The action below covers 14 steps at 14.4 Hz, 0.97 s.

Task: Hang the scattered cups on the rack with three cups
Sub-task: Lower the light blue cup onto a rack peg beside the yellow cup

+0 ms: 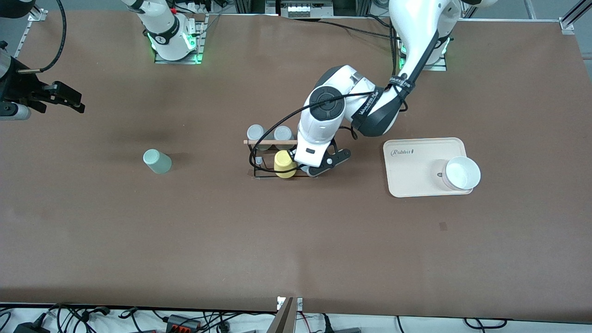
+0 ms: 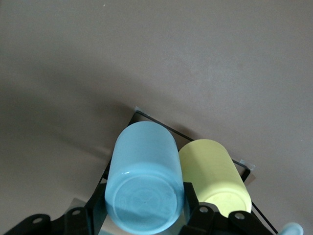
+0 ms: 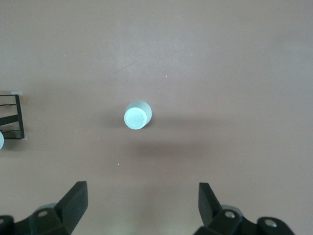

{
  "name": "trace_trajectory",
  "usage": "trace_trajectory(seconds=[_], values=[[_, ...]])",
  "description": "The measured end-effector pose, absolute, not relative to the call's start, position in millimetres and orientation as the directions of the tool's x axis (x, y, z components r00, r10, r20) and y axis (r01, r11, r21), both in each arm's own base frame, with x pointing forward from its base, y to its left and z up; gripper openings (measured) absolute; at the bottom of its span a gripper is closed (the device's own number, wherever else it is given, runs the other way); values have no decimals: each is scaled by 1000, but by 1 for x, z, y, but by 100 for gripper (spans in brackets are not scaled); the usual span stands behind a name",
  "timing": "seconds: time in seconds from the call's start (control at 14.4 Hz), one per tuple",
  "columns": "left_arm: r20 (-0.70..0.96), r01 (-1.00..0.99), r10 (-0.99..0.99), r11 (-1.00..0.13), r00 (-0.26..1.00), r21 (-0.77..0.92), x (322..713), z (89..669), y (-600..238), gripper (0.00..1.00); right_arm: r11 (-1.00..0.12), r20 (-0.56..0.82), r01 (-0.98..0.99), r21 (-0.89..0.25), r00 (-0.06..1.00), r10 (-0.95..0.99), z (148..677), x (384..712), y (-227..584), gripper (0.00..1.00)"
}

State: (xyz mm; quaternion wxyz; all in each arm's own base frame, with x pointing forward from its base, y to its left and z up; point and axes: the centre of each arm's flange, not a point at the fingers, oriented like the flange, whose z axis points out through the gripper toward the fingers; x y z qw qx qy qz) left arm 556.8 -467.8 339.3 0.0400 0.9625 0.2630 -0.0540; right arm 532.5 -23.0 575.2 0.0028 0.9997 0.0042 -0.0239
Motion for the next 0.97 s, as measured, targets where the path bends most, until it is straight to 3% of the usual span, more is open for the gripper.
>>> trace_trajectory(seconds=[0.97], values=[[-125, 509, 501, -860, 857, 46, 557, 310, -475, 65, -1000, -111, 7, 2, 994, 7, 562, 530, -23, 100]])
